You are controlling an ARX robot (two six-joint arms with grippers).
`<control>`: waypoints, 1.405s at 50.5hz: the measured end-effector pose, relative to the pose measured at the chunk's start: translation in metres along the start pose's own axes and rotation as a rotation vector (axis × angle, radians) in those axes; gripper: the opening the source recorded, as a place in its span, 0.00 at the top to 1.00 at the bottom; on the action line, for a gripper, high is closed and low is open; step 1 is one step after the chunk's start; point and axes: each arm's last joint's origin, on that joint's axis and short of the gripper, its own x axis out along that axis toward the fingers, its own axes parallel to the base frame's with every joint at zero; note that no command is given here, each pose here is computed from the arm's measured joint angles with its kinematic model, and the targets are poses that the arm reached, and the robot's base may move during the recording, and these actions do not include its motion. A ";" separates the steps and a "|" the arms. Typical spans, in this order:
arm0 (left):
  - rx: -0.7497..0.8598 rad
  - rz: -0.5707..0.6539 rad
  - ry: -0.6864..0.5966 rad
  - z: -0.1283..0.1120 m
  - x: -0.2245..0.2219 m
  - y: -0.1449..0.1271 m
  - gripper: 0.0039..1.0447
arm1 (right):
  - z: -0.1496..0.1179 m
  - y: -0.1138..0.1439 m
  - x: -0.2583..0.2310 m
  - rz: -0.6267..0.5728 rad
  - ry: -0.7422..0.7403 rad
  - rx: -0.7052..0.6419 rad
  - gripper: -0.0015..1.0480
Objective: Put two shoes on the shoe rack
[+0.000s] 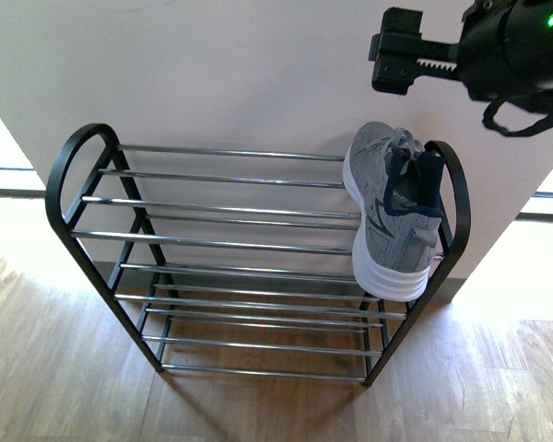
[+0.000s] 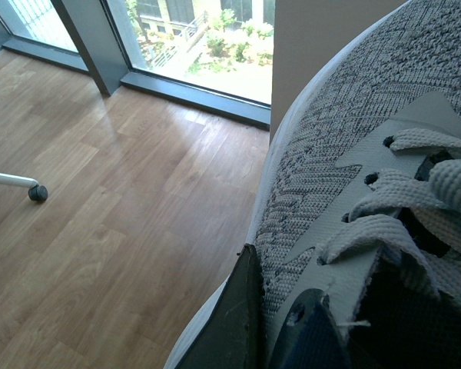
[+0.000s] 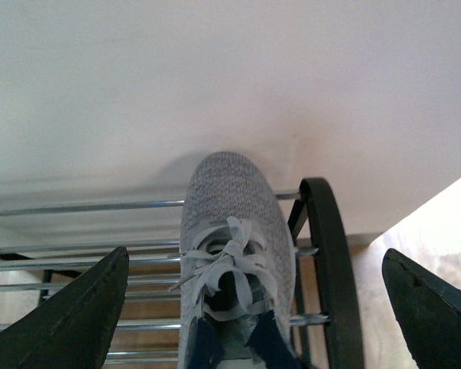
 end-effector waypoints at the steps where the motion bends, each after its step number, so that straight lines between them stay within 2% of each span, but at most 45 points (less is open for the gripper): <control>1: 0.000 0.000 0.000 0.000 0.000 0.000 0.99 | 0.003 -0.001 -0.003 0.008 -0.004 -0.030 0.09; 10: 0.000 0.000 0.000 0.000 0.000 0.000 0.99 | 0.029 -0.027 -0.037 0.109 0.001 -0.304 0.09; 14: 0.000 0.000 0.000 0.000 0.000 0.000 0.99 | 0.044 -0.050 -0.061 0.135 -0.040 -0.427 0.09; 18: 0.000 0.000 0.000 0.000 0.000 0.000 0.99 | 0.057 -0.078 -0.087 0.122 -0.105 -0.495 0.09; 27: 0.000 0.000 0.000 0.000 0.000 0.000 0.99 | 0.064 -0.126 -0.127 0.088 -0.193 -0.527 0.09; 33: 0.000 0.000 0.000 0.000 0.000 0.000 0.99 | 0.048 -0.165 -0.162 0.050 -0.220 -0.527 0.09; 39: 0.000 0.000 0.000 0.000 0.000 0.000 0.99 | 0.037 -0.183 -0.182 0.021 -0.245 -0.489 0.10; 42: 0.000 0.000 0.000 0.000 0.000 0.000 0.99 | 0.031 -0.179 -0.185 0.117 -0.402 -0.399 0.20; 46: 0.000 -0.001 0.000 0.000 0.000 0.000 0.99 | 0.011 -0.168 -0.189 0.186 -0.483 -0.277 0.35; 52: 0.000 0.000 0.000 0.000 0.000 0.000 0.99 | -0.014 -0.156 -0.196 0.202 -0.482 -0.186 0.57; 63: 0.000 0.000 0.000 0.000 0.000 0.000 0.99 | -0.047 -0.142 -0.205 0.216 -0.480 -0.154 0.97; 71: 0.000 0.000 0.000 0.000 0.000 0.000 0.99 | -0.062 -0.137 -0.210 0.219 -0.477 -0.151 0.98</control>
